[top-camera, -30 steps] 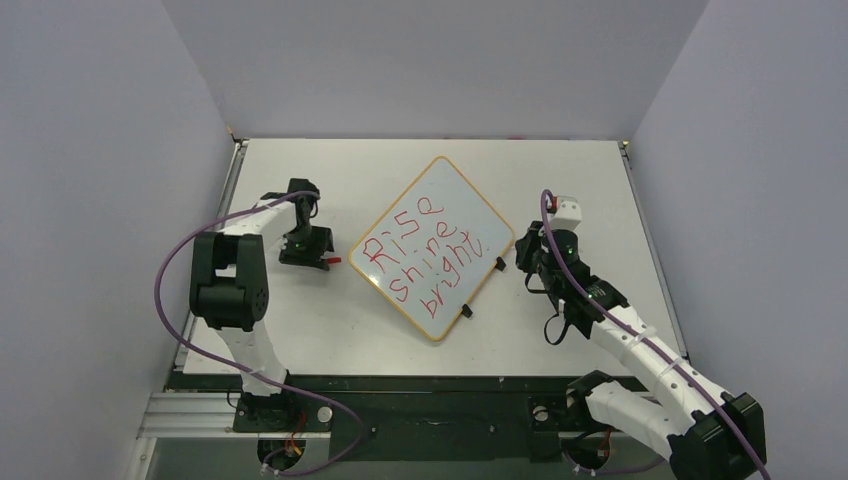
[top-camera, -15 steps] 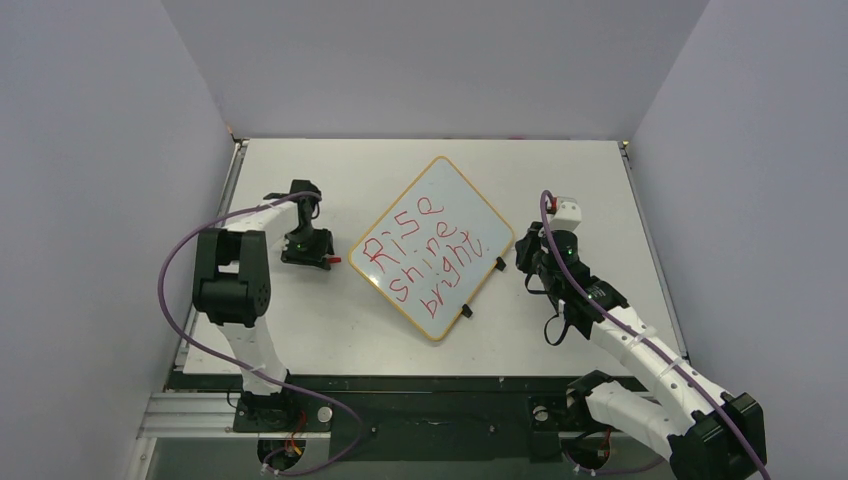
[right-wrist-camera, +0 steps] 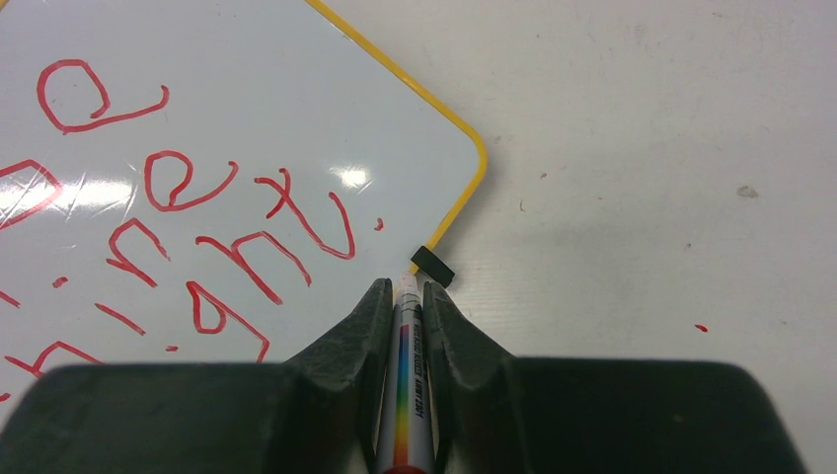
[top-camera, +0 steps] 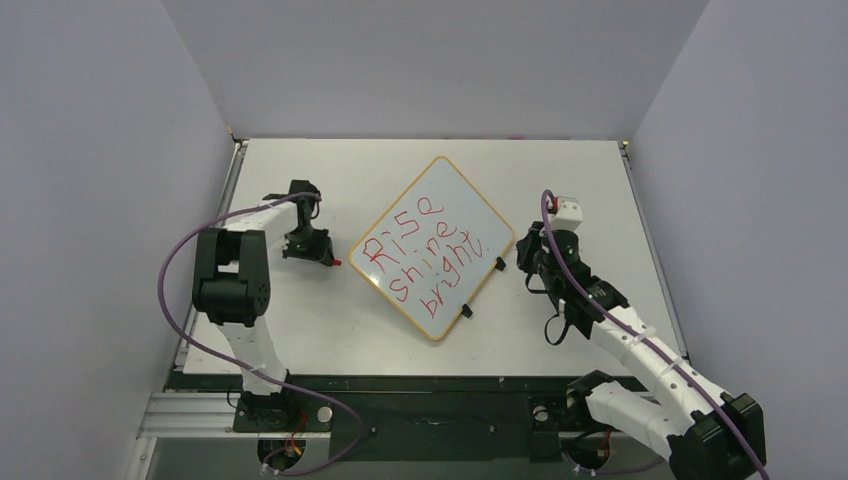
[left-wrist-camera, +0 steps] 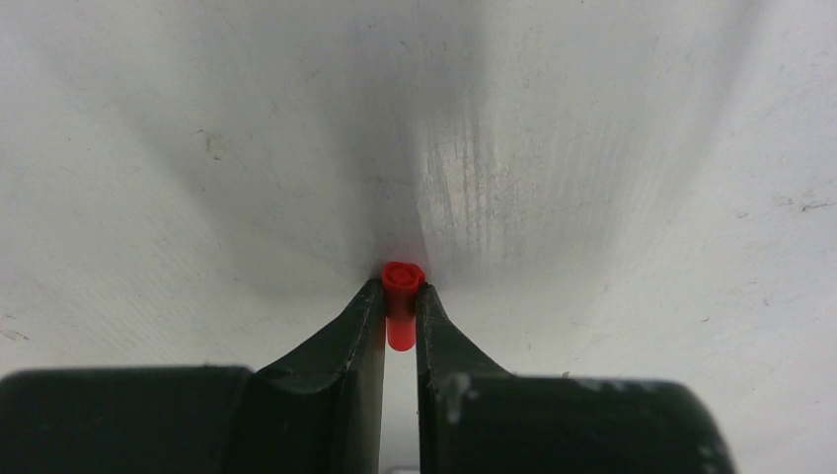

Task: Write a sentence on the whiteboard
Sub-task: Pick up the pen cap from the center of the board, then insert the whiteboard marker without the cap into the pen cap.

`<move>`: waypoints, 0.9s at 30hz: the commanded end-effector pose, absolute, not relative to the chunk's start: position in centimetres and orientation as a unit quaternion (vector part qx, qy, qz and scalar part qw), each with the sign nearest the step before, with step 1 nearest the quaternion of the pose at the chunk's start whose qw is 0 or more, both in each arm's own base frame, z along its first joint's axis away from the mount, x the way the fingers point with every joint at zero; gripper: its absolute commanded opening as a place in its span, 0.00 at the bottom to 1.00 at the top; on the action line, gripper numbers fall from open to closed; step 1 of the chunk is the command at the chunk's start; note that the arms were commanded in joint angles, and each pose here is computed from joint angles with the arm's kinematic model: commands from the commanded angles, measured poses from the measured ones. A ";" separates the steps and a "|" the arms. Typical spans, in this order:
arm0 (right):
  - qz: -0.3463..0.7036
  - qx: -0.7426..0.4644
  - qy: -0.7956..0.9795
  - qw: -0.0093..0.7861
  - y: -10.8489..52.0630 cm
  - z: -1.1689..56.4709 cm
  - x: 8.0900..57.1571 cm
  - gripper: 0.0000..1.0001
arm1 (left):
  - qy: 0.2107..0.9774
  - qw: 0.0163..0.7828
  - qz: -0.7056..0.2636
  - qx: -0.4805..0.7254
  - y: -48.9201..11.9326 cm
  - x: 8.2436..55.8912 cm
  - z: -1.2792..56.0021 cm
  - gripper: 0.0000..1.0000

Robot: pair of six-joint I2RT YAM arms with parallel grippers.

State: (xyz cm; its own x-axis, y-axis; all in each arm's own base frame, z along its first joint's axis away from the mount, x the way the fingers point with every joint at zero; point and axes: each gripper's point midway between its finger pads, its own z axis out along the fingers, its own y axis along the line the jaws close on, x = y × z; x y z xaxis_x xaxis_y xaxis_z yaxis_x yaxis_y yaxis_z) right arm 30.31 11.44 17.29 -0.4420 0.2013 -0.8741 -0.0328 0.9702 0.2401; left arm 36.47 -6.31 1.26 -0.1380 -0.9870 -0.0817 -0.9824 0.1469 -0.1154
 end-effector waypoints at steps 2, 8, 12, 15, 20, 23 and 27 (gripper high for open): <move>0.104 0.056 0.833 0.541 11.0 18.2 30.9 0.00 | 0.752 0.101 -0.050 -0.650 -6.3 37.7 -0.6 0.00; 0.124 0.057 0.821 0.554 11.4 19.3 30.7 0.00 | 0.742 0.170 -0.110 -0.639 -5.7 38.6 1.7 0.00; 0.156 0.049 0.805 0.570 12.2 20.6 30.4 0.00 | 0.741 0.219 -0.138 -0.619 -5.0 39.0 4.0 0.00; 0.181 0.045 0.790 0.584 12.7 21.8 30.1 0.00 | 0.739 0.258 -0.163 -0.600 -4.4 39.1 6.2 0.00; 0.211 0.038 0.768 0.604 13.4 23.7 29.8 0.00 | 0.729 0.300 -0.181 -0.588 -2.7 38.5 8.7 0.00; 0.239 0.029 0.747 0.619 14.2 25.2 29.6 0.00 | 0.715 0.331 -0.188 -0.586 -1.6 37.6 10.8 0.00; 0.270 0.019 0.726 0.632 15.1 26.7 29.1 0.00 | 0.687 0.381 -0.208 -0.583 0.0 36.8 13.7 0.00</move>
State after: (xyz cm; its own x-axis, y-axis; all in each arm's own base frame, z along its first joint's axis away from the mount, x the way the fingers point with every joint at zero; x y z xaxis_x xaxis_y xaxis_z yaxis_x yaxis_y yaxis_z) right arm 29.42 13.62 23.61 -0.2762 0.3066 -0.9109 -0.2149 0.9040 0.3695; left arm 36.35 -1.92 10.04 -0.0946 -0.9721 -0.2145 -0.7427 0.2124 -0.6351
